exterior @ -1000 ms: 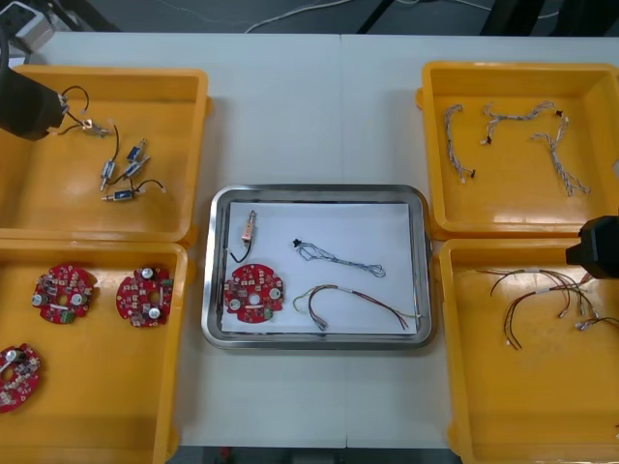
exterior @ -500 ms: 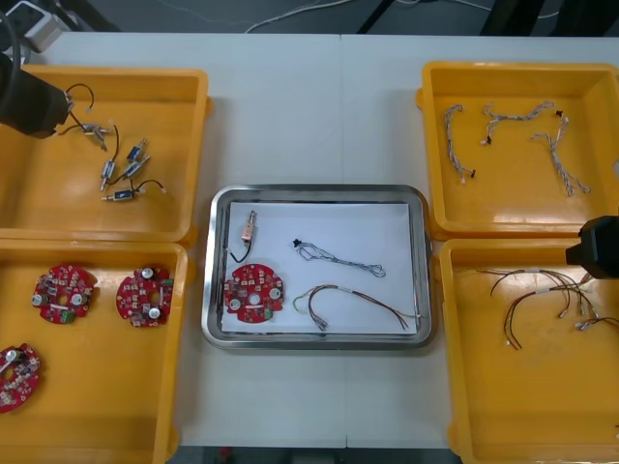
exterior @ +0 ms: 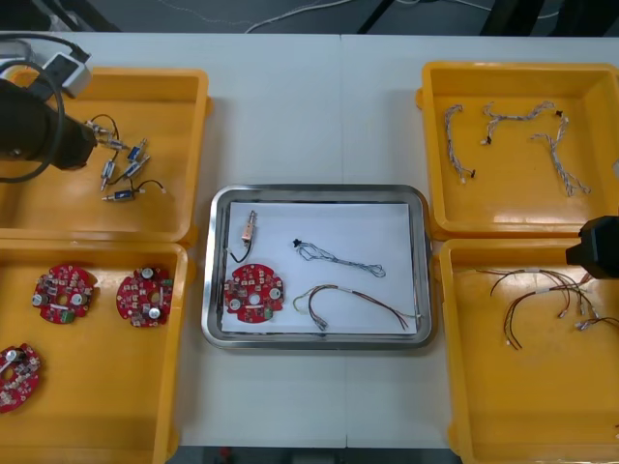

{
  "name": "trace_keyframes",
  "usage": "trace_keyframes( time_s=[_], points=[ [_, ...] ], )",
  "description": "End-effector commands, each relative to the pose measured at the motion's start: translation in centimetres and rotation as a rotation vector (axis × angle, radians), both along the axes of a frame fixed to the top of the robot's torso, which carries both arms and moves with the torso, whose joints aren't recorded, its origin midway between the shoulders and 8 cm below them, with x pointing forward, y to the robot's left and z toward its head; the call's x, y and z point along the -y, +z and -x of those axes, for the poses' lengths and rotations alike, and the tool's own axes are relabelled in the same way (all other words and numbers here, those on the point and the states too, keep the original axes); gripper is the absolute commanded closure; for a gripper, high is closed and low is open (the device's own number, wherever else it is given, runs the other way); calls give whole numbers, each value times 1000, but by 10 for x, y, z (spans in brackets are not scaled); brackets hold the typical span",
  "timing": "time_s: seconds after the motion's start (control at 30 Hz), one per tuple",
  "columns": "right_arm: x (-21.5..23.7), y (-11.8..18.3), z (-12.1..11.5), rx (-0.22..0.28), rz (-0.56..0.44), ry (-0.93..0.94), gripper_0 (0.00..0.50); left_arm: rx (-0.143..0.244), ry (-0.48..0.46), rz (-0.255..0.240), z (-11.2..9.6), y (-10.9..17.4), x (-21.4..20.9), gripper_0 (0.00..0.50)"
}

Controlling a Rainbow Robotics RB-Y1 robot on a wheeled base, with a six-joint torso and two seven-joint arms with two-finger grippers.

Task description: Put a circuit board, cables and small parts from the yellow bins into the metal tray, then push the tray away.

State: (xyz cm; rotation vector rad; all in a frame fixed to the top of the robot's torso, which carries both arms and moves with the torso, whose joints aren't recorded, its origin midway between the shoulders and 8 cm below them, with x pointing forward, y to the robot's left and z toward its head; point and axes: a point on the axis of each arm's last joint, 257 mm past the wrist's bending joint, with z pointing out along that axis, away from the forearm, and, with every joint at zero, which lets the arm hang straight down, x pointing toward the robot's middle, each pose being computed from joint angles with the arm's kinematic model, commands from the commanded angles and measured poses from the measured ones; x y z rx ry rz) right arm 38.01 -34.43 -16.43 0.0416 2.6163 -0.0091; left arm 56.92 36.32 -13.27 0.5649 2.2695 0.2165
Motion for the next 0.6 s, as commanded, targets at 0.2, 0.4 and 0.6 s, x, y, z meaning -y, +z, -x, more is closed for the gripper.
trace_keyframes(
  time_s=[0.2,0.4,0.6],
  points=[
    [14,15,3,32,26,-34,0,-12,107,78,-17,-71,-10,500],
    [14,15,3,32,26,-34,0,-25,106,85,-16,-79,-9,500],
    [14,15,3,32,26,-34,0,-24,103,93,-16,-77,-7,500]
  ],
)
